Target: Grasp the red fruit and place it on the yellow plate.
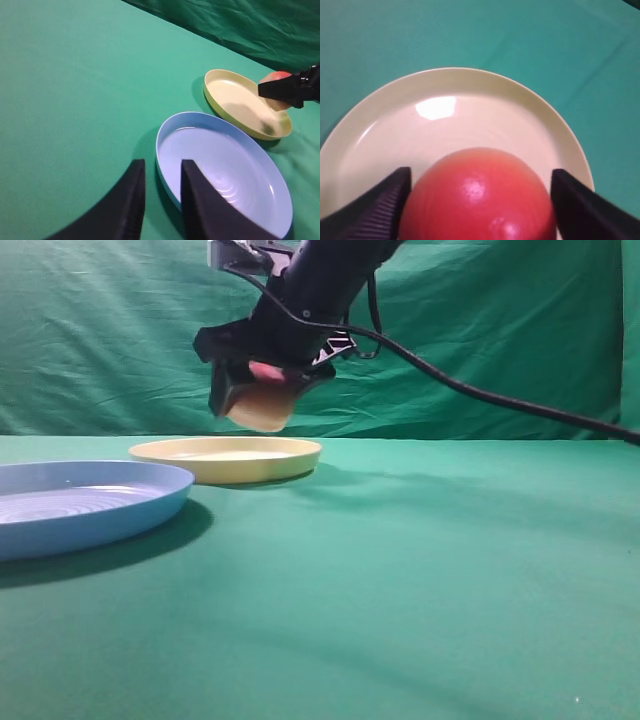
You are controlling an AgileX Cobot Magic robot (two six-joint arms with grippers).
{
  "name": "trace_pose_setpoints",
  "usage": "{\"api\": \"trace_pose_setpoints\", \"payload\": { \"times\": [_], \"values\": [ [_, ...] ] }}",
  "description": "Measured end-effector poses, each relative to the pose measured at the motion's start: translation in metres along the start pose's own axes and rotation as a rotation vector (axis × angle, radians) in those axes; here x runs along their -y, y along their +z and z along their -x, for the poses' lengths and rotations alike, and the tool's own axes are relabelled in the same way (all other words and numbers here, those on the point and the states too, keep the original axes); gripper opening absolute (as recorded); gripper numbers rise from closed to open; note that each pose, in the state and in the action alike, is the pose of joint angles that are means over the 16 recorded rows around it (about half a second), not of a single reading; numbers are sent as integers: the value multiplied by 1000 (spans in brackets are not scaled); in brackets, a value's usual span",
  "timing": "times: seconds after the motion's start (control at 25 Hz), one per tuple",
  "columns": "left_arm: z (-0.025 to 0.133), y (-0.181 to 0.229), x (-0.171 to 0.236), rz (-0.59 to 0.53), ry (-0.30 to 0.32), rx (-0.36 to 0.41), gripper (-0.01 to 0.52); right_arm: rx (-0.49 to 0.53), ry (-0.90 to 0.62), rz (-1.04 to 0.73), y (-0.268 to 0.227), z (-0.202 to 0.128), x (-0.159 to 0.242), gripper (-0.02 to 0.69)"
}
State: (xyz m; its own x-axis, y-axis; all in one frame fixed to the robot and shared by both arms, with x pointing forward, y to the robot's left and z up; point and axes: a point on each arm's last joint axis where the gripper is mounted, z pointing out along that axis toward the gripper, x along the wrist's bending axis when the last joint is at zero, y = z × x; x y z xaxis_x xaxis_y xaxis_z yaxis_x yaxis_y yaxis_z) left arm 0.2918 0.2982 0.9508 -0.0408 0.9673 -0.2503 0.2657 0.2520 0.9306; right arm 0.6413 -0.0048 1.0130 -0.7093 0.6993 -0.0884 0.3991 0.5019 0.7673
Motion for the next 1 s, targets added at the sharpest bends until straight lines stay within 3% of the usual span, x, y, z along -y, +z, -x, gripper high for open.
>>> {"api": "trace_pose_setpoints", "payload": {
  "times": [0.12, 0.36, 0.64, 0.76, 1.0],
  "values": [
    [0, 0, 0, 0, 0, 0, 157, -7, -15, 4, -36, 0, -18, 520],
    [0, 0, 0, 0, 0, 0, 157, -22, -11, -1, -132, -4, -49, 286],
    [0, 0, 0, 0, 0, 0, 157, -45, 50, 7, -241, -16, -44, 45],
    [0, 0, 0, 0, 0, 0, 157, -48, 81, 42, -278, -23, -28, 7],
    [0, 0, 0, 0, 0, 0, 157, -43, 120, 141, -333, -38, 28, 0]
  ]
}}
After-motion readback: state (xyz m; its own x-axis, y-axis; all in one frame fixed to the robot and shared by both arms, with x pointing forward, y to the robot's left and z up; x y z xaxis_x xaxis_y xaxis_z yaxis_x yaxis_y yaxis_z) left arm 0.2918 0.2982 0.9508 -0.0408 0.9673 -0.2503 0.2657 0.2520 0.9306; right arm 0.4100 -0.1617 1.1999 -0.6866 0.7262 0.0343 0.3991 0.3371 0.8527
